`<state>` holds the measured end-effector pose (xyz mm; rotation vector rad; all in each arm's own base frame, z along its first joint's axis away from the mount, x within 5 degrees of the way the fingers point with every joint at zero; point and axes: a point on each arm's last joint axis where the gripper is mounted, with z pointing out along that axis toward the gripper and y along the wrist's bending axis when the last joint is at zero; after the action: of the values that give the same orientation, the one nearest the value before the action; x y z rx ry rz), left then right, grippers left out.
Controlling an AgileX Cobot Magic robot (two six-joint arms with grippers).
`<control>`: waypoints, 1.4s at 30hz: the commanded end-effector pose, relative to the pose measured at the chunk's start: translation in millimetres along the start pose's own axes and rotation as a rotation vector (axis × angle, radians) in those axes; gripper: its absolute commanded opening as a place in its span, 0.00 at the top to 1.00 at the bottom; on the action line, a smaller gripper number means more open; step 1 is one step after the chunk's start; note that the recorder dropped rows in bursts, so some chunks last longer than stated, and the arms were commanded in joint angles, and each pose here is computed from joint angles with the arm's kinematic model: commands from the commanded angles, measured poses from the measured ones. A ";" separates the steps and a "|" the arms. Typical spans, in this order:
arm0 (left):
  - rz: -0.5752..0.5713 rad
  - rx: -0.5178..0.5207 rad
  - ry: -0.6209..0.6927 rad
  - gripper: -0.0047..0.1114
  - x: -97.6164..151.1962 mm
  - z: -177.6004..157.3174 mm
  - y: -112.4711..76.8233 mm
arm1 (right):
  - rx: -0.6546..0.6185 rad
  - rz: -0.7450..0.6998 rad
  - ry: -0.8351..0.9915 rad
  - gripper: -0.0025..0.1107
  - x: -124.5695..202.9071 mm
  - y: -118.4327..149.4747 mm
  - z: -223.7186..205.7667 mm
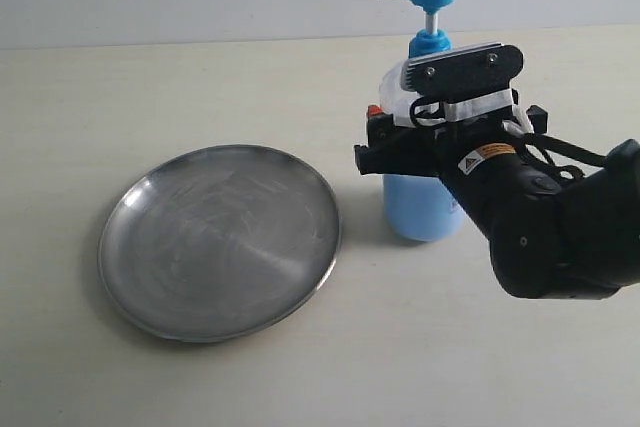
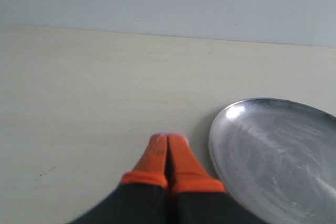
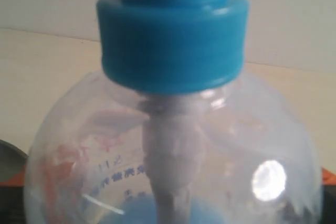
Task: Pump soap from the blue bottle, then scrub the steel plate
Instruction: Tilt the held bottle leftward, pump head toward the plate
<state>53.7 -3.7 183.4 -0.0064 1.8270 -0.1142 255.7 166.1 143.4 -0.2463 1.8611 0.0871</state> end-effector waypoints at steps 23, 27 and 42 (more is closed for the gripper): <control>-0.003 -0.001 -0.010 0.96 0.2 0.0 0.1 | -0.177 -0.140 0.032 0.98 -19.9 10.1 -14.6; -0.003 -0.001 -0.010 0.96 0.2 0.0 0.1 | -0.220 -0.159 0.045 0.98 -18.3 13.8 -15.4; -0.003 -0.001 -0.010 0.96 0.2 0.0 0.1 | -0.283 -0.164 0.089 0.98 -13.9 19.0 -17.1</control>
<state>53.7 -3.7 183.4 -0.0064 1.8270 -0.1142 238.7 182.5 156.1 -0.5954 1.9264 0.2247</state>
